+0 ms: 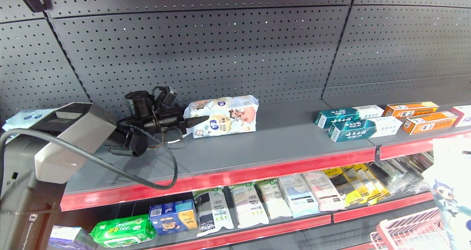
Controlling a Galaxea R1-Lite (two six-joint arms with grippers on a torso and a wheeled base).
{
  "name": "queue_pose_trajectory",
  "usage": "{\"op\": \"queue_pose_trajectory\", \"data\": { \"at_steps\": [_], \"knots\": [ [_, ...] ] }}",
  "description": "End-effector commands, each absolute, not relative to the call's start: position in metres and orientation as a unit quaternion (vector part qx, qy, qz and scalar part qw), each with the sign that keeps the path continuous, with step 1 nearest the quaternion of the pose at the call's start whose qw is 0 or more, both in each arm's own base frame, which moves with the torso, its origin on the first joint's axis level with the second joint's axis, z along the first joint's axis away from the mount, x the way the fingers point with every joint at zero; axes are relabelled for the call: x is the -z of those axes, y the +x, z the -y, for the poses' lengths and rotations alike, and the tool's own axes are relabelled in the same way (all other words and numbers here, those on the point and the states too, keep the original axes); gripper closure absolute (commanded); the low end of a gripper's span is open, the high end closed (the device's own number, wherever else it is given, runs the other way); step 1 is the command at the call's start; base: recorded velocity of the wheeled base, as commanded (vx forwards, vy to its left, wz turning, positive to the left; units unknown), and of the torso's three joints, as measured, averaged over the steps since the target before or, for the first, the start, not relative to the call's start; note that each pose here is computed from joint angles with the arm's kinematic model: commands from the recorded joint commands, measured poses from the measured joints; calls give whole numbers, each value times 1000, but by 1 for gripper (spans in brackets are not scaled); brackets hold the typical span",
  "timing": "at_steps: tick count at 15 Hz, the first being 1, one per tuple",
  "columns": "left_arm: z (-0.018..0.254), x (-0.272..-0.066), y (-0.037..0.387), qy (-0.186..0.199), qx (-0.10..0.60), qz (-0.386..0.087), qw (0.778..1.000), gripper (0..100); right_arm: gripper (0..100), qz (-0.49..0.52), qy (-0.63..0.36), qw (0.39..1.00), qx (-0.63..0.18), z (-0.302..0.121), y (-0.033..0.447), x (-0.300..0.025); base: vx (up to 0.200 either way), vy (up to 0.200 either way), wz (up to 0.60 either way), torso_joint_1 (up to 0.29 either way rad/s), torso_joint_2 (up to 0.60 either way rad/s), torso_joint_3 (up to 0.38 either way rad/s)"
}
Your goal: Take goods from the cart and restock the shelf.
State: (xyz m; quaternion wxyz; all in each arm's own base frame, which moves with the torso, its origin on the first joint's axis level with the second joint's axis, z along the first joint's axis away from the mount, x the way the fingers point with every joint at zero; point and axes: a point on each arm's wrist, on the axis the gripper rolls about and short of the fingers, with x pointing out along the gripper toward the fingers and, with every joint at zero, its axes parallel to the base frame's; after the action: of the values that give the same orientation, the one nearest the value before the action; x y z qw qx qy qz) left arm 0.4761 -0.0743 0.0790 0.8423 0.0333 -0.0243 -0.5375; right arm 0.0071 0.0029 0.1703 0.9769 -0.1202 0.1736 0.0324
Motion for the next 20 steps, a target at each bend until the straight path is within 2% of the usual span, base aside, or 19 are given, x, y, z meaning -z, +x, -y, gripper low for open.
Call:
{"op": "queue_pose_trajectory", "data": {
  "at_steps": [1,6,10,15,18,20],
  "knots": [
    [76,-80,474,35,542,28,839,100,100,-178,-119,976,-33,-3,8,-169,0,0,0,0,0,0],
    [74,-91,458,30,549,24,835,100,100,-187,-118,975,-34,-2,11,-168,0,0,0,0,0,0],
    [73,-88,445,27,553,14,833,100,100,-195,-116,973,-36,-2,15,-167,0,0,0,0,0,0],
    [70,-95,428,25,550,5,835,100,100,-199,-115,973,-38,-1,16,-166,0,0,0,0,0,0],
    [69,-95,420,33,550,22,834,100,100,-204,-113,972,-40,-1,20,-170,0,0,0,0,0,0],
    [68,-93,411,27,549,10,836,100,100,-206,-113,971,-41,-1,21,-170,0,0,0,0,0,0]
  ]
}}
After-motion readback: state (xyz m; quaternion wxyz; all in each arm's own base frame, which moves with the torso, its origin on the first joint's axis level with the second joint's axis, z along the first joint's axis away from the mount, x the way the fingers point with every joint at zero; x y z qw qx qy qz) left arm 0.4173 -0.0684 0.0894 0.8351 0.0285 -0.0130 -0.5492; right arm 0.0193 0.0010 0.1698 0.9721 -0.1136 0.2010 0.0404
